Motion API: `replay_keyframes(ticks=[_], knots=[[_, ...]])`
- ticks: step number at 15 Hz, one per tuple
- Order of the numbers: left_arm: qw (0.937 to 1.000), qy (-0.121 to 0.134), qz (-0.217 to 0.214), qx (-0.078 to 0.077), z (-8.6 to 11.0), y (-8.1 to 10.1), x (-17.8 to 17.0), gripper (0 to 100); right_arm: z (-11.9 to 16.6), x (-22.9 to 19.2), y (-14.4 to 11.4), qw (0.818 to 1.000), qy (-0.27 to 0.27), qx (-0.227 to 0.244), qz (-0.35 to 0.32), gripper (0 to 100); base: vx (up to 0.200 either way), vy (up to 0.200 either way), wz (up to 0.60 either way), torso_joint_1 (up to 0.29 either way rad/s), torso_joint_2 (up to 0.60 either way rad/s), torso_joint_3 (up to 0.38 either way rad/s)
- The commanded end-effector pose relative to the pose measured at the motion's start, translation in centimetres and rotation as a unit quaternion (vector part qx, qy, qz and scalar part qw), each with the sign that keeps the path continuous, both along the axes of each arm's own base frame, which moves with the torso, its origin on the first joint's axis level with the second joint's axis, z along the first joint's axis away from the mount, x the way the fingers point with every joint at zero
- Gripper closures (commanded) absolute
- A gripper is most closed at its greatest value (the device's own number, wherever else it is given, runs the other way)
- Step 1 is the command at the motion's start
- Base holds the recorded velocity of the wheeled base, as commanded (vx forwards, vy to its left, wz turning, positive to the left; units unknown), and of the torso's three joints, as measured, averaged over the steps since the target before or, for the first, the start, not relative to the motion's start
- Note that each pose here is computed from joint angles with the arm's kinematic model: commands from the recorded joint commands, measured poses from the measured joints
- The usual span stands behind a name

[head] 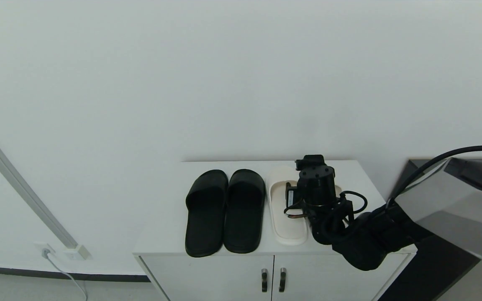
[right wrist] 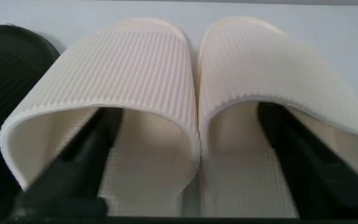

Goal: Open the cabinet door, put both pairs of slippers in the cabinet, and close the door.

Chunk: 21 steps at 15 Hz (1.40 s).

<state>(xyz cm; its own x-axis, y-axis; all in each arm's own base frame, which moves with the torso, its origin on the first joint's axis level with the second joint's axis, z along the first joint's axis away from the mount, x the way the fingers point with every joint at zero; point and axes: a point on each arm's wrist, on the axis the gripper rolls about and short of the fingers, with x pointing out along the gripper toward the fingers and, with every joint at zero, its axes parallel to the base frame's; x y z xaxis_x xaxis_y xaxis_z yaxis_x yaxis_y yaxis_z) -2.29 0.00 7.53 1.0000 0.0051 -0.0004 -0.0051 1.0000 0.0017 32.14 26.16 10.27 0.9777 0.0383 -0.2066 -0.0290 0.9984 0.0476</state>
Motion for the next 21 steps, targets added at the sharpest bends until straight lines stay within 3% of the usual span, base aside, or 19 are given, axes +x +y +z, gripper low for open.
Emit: replay_keyframes(ticks=[1,7,10,12,18,21], knots=[[1.0000,0.001,0.000,0.000,0.0,0.0,0.0,100,0.2,0.0,0.0,1.000,-0.002,0.002,-0.001,100,0.000,0.000,0.00,0.000,0.00,0.000],[1.0000,0.001,0.000,0.000,0.0,0.0,0.0,100,1.6,-1.0,-0.6,1.000,-0.014,-0.001,0.000,100,0.000,0.000,0.00,0.000,0.00,0.000],[1.0000,0.001,0.000,0.000,0.0,0.0,0.0,100,4.4,-3.7,-1.4,0.999,-0.031,0.011,0.023,100,0.000,0.000,0.00,0.000,0.00,0.000],[1.0000,0.001,0.000,0.001,0.0,0.0,0.0,100,5.8,-7.4,-1.9,0.995,-0.029,0.022,0.088,100,0.000,0.000,0.00,0.000,0.00,0.000],[1.0000,0.001,0.000,0.000,0.0,0.0,0.0,100,5.7,-15.5,-6.1,0.959,0.024,0.022,0.283,100,0.000,0.000,0.00,0.000,0.00,0.000],[1.0000,0.001,-0.003,0.001,0.0,0.0,0.0,100,5.4,-15.5,-6.2,0.958,0.031,0.016,0.283,100,0.000,0.000,0.00,0.000,0.00,0.000]])
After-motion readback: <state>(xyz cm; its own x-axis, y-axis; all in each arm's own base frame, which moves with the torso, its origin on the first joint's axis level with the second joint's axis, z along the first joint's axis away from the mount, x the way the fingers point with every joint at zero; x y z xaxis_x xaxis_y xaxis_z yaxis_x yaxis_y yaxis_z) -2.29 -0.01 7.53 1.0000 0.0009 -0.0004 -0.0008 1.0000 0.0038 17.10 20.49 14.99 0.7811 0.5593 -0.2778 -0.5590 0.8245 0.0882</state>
